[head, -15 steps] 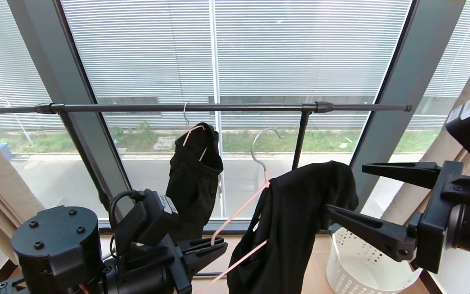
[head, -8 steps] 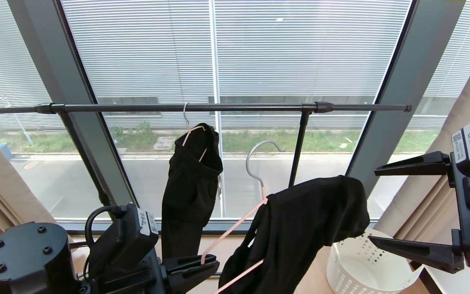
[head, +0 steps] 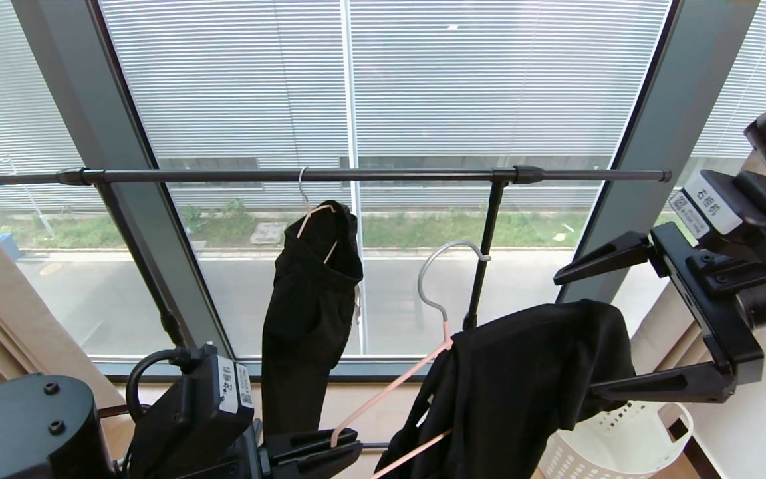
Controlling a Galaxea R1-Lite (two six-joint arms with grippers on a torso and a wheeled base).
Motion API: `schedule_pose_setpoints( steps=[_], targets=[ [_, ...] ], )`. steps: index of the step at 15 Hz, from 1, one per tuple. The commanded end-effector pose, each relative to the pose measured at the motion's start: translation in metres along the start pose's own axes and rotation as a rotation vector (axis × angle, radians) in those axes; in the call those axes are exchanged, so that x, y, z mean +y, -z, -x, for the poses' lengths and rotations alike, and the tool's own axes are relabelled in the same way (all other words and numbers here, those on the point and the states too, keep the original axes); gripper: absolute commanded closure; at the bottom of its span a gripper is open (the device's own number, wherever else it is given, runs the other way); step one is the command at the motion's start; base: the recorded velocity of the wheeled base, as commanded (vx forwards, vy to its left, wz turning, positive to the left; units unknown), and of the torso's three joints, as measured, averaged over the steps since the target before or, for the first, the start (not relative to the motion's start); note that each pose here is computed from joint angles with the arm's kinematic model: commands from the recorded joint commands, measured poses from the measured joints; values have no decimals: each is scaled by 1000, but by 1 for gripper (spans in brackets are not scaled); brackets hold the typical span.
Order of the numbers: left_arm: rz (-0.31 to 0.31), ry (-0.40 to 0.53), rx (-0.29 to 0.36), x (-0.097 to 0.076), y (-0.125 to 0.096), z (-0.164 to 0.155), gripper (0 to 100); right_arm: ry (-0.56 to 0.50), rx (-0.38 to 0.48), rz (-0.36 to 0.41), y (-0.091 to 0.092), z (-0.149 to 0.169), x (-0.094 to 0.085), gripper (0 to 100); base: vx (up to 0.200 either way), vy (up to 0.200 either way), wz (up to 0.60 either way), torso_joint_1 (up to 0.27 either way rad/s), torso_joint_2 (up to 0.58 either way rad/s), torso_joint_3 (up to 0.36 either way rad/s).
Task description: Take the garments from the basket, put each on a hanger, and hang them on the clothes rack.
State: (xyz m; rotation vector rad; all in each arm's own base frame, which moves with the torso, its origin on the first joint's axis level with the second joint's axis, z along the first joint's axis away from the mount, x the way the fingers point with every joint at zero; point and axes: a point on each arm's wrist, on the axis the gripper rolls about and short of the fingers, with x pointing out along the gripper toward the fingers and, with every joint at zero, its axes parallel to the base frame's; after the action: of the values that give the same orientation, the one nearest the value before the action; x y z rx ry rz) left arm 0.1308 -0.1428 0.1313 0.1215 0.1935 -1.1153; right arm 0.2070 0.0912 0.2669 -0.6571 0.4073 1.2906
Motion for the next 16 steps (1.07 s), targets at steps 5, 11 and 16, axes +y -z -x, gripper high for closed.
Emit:
schedule_pose_setpoints(
  steps=[5,11,16],
  targets=[
    [-7,28,26,-5,6,-2,100,-96,26,-43,18,-30,-19,0,0,0,0,0,0,0],
    [-28,34,32,-6,7,-2,100,-140,17,-58,24,-40,-20,0,0,0,0,0,0,0],
    [-35,36,27,-6,5,-4,100,-173,22,-66,27,-48,-17,0,0,0,0,0,0,0]
  ],
)
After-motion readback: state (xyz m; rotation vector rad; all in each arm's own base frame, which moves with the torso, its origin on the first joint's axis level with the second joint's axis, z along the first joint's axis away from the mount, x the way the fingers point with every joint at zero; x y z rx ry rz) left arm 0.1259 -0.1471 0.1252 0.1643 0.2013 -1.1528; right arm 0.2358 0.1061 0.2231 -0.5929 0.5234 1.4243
